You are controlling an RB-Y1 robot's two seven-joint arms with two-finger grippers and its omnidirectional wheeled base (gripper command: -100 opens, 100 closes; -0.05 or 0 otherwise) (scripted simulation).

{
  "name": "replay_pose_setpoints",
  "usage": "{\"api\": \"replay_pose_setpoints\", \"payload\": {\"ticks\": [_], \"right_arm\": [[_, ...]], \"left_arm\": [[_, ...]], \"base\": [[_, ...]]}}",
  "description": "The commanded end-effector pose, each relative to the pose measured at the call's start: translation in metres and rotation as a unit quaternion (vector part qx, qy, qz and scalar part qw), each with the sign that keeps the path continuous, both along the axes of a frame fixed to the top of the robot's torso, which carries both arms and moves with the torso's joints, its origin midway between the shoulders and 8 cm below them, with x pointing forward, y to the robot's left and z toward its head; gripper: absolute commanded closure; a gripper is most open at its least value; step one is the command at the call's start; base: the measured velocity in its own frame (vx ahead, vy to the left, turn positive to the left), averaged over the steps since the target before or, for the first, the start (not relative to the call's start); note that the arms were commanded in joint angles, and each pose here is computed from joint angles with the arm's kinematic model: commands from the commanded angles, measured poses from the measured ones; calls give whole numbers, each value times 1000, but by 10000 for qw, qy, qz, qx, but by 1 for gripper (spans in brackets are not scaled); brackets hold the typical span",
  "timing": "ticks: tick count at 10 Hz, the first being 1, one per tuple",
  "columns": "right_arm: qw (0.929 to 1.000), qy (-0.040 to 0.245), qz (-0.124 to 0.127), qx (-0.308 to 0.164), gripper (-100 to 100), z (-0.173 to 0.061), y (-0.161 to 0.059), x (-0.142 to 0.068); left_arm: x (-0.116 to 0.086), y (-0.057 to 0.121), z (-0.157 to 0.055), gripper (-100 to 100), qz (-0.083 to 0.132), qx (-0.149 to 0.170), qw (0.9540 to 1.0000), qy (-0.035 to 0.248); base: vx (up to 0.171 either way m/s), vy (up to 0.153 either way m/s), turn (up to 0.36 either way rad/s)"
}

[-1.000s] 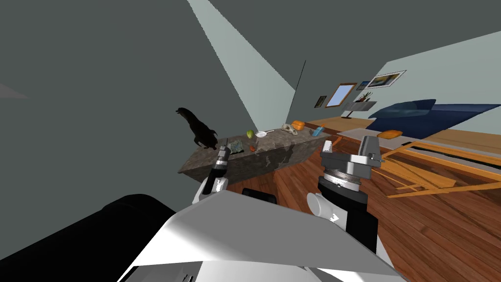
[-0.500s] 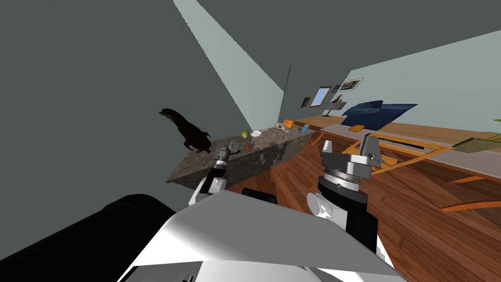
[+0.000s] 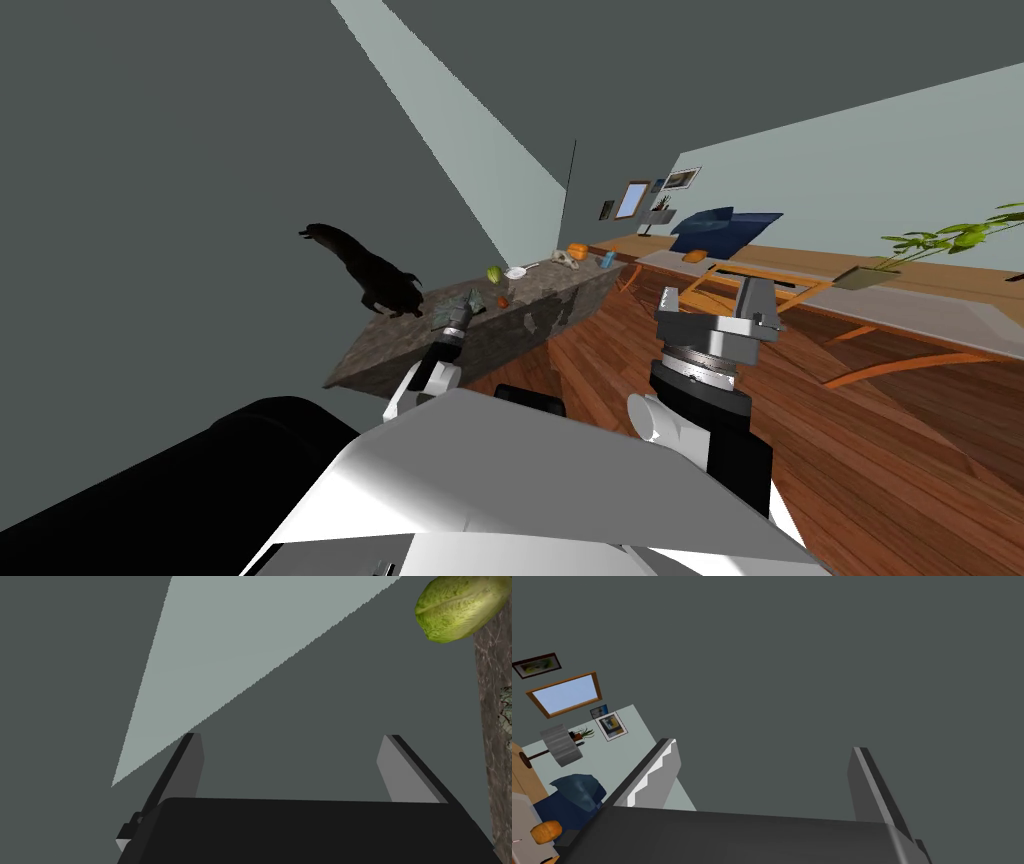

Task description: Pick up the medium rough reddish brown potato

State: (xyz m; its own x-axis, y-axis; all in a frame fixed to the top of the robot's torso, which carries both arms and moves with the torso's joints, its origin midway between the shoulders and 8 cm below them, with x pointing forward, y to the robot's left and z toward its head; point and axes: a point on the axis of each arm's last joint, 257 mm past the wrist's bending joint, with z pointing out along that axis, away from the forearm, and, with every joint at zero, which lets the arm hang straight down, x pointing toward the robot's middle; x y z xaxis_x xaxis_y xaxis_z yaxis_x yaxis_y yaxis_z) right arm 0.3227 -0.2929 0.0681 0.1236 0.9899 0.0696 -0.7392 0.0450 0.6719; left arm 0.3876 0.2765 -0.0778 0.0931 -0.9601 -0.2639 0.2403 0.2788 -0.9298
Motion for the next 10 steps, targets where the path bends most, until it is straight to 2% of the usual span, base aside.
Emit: {"api": "replay_pose_setpoints", "payload": {"ticks": [1,4,5,6,7,10], "right_arm": [[10000,0,0,0,0,0,0,0],[10000,0,0,0,0,0,0,0],[10000,0,0,0,0,0,0,0],[10000,0,0,0,0,0,0,0],[10000,0,0,0,0,0,0,0],[10000,0,0,0,0,0,0,0]], "left_arm": [[1,2,-9,-100,-1,-14,9997,229],[3,3,-20,-100,2,-33,9988,481],[3,4,-28,-100,-4,-51,9977,669],[4,4,-30,-100,-1,-52,9975,703],[4,4,-37,-100,-9,-71,9961,874],[4,5,-50,-100,-6,-95,9932,1157]], "base": [[-31,26,-216],[-31,23,-176],[-34,22,-247],[-32,23,-128],[-38,20,-257],[-27,23,-174]]}}
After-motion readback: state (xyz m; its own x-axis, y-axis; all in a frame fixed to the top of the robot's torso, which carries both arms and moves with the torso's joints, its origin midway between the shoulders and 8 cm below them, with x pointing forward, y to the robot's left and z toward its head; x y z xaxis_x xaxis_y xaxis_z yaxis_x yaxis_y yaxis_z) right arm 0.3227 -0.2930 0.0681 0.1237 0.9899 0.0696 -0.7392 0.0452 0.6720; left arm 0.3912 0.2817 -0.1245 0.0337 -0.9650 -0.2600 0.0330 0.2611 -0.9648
